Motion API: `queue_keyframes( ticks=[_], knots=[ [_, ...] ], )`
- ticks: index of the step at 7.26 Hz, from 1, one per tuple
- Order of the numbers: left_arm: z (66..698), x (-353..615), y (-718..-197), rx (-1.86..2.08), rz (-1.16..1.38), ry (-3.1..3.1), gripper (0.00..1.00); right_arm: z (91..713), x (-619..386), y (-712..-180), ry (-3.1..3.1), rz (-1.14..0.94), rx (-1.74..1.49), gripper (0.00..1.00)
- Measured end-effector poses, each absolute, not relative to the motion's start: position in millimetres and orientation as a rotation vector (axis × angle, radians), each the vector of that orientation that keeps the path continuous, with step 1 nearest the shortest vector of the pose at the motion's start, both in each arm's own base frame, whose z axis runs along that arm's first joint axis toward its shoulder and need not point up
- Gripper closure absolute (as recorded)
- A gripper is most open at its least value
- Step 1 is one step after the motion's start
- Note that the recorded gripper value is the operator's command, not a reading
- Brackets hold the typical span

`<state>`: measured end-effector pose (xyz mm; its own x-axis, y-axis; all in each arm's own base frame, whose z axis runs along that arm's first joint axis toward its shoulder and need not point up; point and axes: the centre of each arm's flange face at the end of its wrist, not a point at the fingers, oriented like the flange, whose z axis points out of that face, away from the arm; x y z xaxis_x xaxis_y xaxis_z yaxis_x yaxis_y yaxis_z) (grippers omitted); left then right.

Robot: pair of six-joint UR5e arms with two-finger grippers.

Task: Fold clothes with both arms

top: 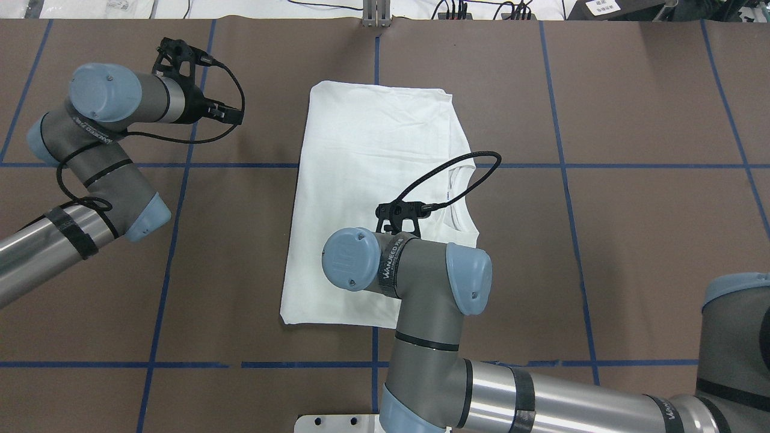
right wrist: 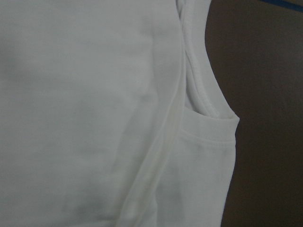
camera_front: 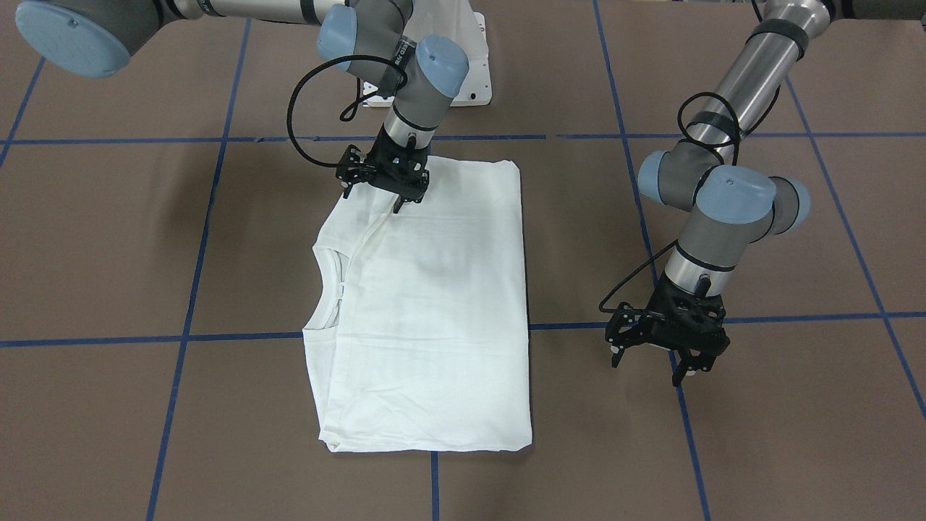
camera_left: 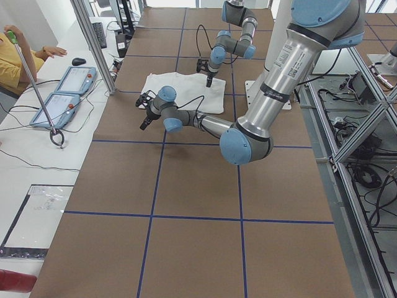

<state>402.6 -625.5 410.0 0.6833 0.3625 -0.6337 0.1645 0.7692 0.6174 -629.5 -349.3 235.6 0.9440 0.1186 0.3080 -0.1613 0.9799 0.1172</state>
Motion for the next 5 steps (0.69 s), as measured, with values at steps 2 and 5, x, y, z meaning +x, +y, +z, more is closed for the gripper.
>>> queue_keyframes(
  ticks=[2,5],
  knots=[
    [409.8,403.0,-625.3,0.704,0.122,0.828,0.00,249.8,-612.8,-341.8,-0.221,0.117,0.121,0.00],
    [406.1,404.9,-623.5,0.706,0.123,0.835,0.00,284.3,-550.9,-315.2,-0.201,0.081,0.128,0.00]
  ],
)
